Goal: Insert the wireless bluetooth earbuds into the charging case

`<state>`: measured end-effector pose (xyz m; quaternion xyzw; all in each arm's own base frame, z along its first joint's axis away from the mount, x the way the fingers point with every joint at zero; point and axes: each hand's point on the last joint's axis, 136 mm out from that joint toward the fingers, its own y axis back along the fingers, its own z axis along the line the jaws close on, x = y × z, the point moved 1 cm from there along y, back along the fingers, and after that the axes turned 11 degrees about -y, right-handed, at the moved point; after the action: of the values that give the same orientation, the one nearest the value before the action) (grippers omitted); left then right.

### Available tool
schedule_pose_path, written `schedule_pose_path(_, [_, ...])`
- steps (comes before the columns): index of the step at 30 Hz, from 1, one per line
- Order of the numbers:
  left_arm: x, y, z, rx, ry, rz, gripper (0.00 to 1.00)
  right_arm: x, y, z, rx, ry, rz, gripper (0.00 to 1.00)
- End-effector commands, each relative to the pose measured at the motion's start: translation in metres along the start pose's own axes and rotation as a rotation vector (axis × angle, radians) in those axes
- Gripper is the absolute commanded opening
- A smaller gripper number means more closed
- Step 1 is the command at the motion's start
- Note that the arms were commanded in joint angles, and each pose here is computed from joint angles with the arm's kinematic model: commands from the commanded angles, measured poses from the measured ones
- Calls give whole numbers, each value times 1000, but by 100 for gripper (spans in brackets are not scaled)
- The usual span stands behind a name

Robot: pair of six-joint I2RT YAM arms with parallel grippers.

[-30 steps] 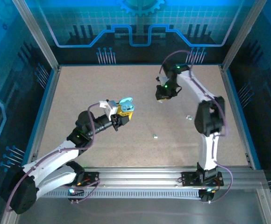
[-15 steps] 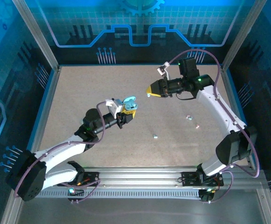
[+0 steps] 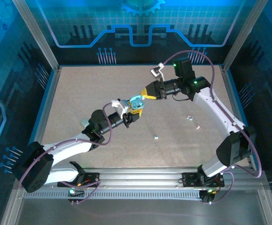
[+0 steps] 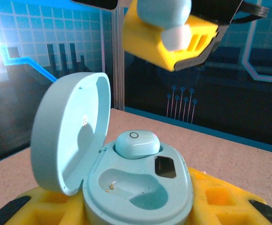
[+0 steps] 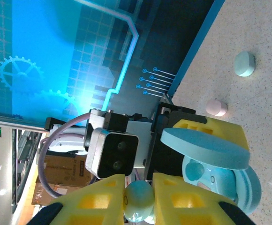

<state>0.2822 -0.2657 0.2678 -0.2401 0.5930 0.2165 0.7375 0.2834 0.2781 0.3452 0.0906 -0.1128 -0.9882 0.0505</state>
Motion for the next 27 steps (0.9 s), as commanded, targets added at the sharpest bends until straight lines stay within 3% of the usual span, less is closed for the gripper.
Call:
schedule_pose_path(1, [-27,-4,5,-30,-57,-89,35,11,-5,7,8,19,12,20])
schedule_pose_path(14, [-33,-11,-1,-30,-71,-117,36,18,-21,-5,238,113,-74,21])
schedule_pose_path(27, [-37,-14,-4,-33,-66,-126,37,21,-29,-6,336,195,-110,21])
